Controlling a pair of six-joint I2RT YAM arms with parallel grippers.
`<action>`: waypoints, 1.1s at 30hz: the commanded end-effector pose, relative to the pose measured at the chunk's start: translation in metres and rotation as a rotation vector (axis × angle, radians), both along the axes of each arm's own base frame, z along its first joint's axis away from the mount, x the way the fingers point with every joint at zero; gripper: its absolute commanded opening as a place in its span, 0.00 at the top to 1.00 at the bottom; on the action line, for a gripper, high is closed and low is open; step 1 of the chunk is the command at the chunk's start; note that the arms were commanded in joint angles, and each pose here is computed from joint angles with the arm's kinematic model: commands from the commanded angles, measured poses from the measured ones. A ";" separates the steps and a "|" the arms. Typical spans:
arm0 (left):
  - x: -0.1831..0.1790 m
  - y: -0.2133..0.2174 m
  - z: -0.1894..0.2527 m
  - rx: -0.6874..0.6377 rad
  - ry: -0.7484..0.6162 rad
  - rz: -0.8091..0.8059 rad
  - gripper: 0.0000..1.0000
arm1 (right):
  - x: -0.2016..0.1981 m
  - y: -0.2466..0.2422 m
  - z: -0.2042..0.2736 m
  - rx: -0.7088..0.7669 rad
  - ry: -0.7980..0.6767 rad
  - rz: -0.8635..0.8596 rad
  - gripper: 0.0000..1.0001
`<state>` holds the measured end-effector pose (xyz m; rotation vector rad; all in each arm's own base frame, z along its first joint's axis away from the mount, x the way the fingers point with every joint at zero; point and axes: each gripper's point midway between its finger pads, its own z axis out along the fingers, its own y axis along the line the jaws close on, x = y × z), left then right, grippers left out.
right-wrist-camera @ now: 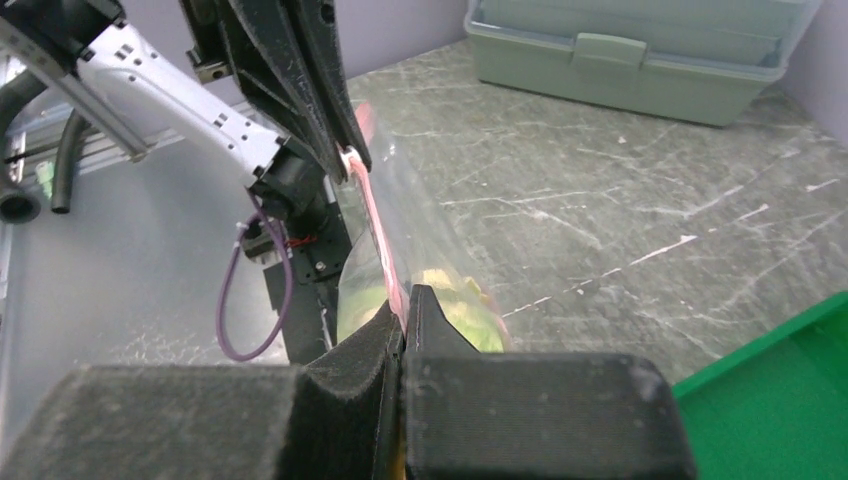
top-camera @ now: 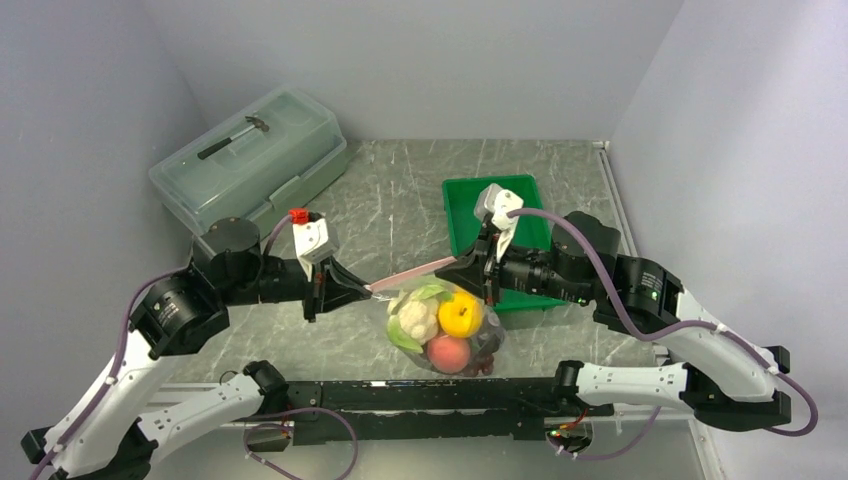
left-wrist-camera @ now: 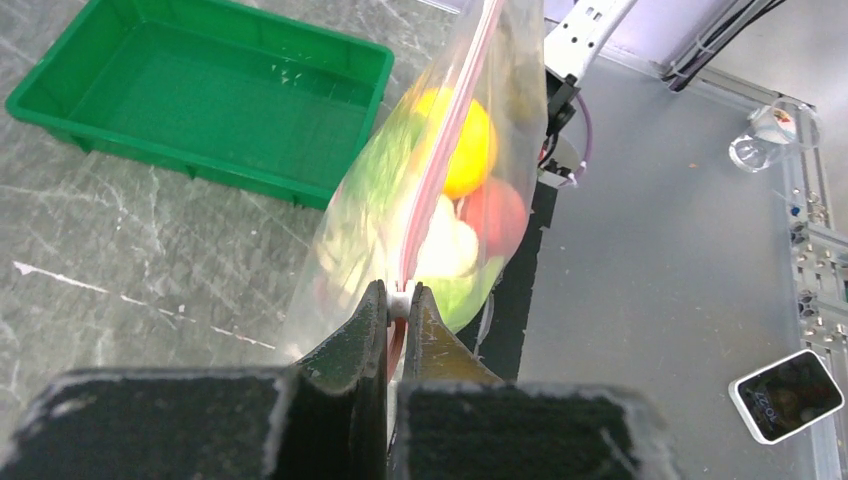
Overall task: Place the food in the zip-top bag and seal the zipper
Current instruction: Zip the zipper food storage bag at the center of the board.
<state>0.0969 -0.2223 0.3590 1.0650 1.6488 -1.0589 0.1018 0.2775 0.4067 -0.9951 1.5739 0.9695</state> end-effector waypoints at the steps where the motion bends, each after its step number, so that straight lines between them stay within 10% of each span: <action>1: 0.003 0.018 -0.030 0.111 0.039 0.076 1.00 | 0.010 -0.037 0.091 0.268 -0.102 -0.140 1.00; 33: 0.012 0.056 -0.033 0.103 -0.011 0.300 0.95 | 0.037 -0.087 0.112 0.354 -0.089 -0.411 1.00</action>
